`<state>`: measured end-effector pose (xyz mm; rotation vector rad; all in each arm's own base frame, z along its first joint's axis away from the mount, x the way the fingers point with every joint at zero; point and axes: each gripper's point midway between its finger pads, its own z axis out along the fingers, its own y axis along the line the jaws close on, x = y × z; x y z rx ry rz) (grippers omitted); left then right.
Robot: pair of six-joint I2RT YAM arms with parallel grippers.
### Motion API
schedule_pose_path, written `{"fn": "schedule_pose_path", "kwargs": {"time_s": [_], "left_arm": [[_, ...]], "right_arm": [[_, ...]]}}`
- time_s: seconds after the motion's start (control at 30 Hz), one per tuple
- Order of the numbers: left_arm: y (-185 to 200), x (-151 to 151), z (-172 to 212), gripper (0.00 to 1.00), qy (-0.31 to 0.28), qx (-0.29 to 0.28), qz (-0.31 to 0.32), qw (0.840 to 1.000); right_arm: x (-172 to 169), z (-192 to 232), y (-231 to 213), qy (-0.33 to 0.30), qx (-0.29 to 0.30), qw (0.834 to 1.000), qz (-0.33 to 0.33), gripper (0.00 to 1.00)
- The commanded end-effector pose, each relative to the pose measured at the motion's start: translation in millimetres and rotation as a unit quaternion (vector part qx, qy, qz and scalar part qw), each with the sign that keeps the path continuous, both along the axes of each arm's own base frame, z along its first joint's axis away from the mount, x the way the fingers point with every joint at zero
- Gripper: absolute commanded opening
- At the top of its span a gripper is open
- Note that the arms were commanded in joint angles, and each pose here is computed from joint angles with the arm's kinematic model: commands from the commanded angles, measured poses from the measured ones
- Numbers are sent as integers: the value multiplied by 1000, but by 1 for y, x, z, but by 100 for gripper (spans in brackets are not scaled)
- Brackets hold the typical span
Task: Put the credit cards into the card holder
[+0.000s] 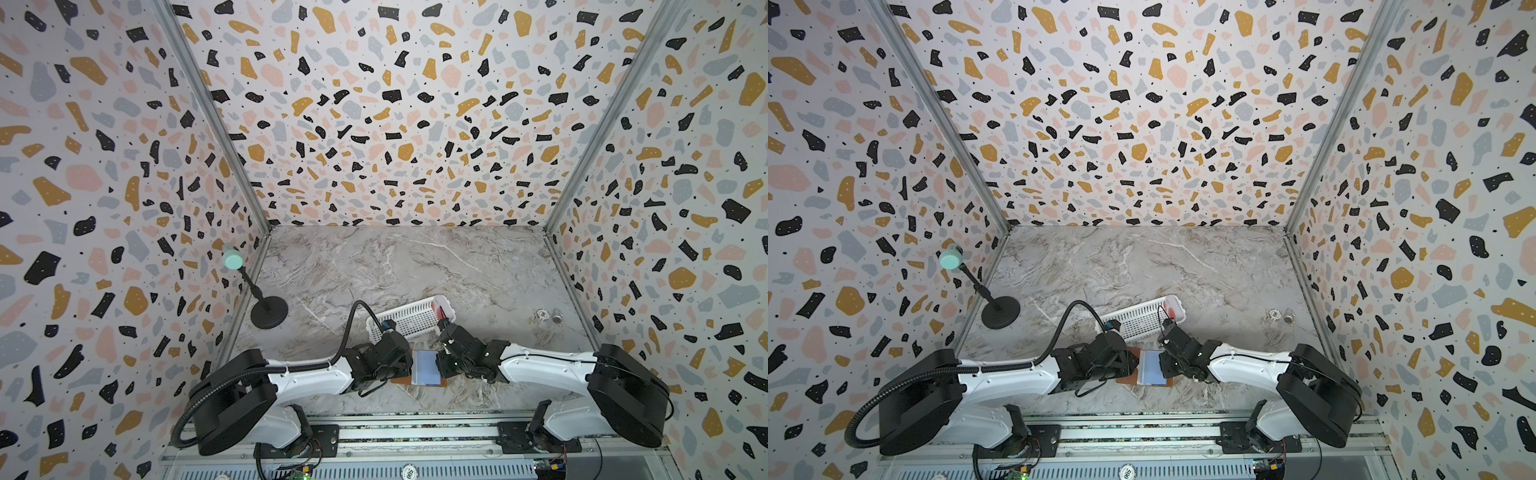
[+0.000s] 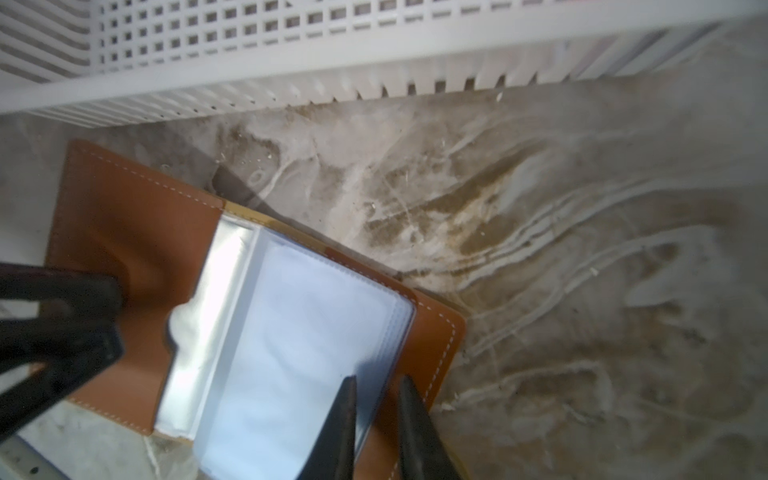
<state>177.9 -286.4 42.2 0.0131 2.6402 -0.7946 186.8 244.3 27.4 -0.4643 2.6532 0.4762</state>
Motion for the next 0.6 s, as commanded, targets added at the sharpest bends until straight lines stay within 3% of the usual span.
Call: {"fn": "schedule_pose_path", "kwargs": {"time_s": [0.0, 0.57], "left_arm": [[-3, -8, -7, 30, 9, -16, 8, 1000], [-19, -25, -18, 28, 31, -37, 1, 999]], "right_arm": [[-11, -8, -15, 14, -27, 1000, 5, 19], [2, 1, -13, -3, -30, 999, -13, 19]]}}
